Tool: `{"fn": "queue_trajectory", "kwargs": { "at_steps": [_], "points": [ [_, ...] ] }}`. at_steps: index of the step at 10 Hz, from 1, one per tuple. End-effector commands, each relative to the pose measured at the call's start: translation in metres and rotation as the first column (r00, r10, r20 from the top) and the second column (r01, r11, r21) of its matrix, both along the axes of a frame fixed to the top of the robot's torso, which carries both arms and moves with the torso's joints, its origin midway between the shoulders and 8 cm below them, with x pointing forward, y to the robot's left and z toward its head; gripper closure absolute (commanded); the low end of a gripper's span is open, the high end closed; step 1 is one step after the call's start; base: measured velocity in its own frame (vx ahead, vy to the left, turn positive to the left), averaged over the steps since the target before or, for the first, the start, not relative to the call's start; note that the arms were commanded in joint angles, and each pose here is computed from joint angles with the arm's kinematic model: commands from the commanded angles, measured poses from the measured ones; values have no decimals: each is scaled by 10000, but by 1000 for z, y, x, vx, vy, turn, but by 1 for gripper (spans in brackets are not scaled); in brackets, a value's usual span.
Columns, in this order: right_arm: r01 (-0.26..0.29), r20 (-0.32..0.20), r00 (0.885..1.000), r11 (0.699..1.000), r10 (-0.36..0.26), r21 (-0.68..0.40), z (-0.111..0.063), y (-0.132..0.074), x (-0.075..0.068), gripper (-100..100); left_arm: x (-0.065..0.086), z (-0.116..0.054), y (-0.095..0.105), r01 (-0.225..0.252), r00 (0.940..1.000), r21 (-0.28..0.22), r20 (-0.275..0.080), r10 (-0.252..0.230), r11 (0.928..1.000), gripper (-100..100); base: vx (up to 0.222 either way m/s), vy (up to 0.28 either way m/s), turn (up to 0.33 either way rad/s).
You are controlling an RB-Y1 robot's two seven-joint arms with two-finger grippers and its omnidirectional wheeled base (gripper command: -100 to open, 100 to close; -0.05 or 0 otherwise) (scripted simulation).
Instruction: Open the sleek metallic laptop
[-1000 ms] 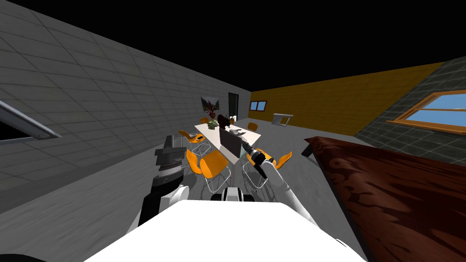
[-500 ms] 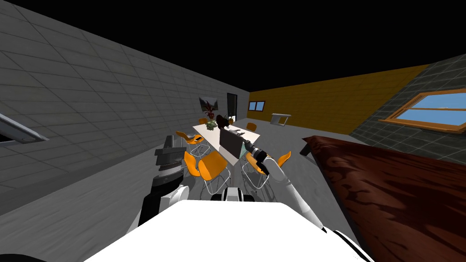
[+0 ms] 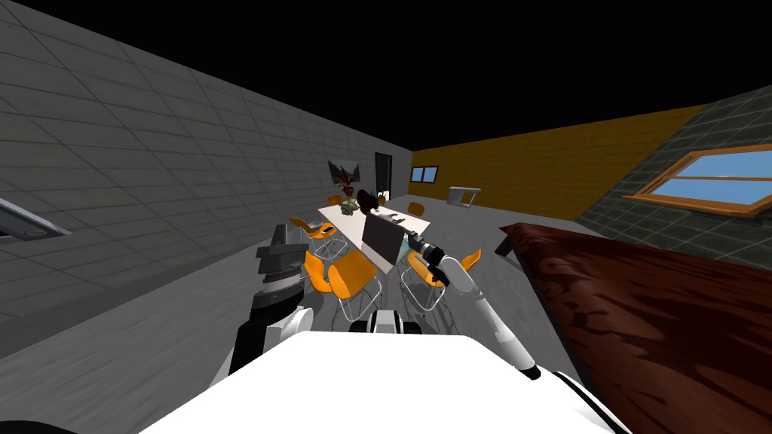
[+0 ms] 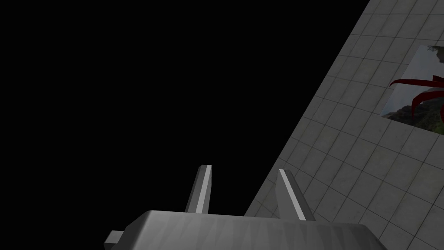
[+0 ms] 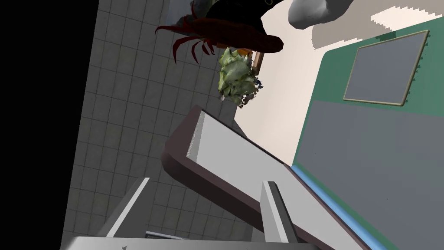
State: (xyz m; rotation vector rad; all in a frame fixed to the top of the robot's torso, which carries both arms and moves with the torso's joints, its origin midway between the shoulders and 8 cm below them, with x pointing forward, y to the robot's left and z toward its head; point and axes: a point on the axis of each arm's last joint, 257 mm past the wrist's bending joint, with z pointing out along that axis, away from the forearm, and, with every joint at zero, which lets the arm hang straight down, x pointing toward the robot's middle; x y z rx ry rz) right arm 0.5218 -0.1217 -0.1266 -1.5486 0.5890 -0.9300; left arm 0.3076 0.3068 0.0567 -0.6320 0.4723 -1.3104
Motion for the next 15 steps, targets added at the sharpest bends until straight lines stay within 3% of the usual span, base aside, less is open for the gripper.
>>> {"fn": "queue_trajectory", "kwargs": {
  "at_steps": [1,3,4,8,15],
  "points": [
    [-79,-608,9981,9979,118,645,2,-10,7,100,0,0,0,0,10000,0,0,0,10000,0,-3,4,-11],
    [-73,-613,9981,9983,109,575,-1,-10,6,100,0,0,0,0,10000,0,0,0,10000,0,-1,2,-5],
    [5,-1253,9920,9940,133,1095,-12,-17,10,100,0,0,0,0,10000,0,0,0,10000,0,18,-22,64],
    [312,-2398,9706,9769,208,2114,-31,-32,18,100,0,0,0,0,10000,1,-1,0,10000,0,24,-31,77],
    [312,-2398,9706,9769,208,2114,-31,-32,18,100,0,0,0,0,10000,0,0,0,10000,0,0,-1,-7]
  ]
}}
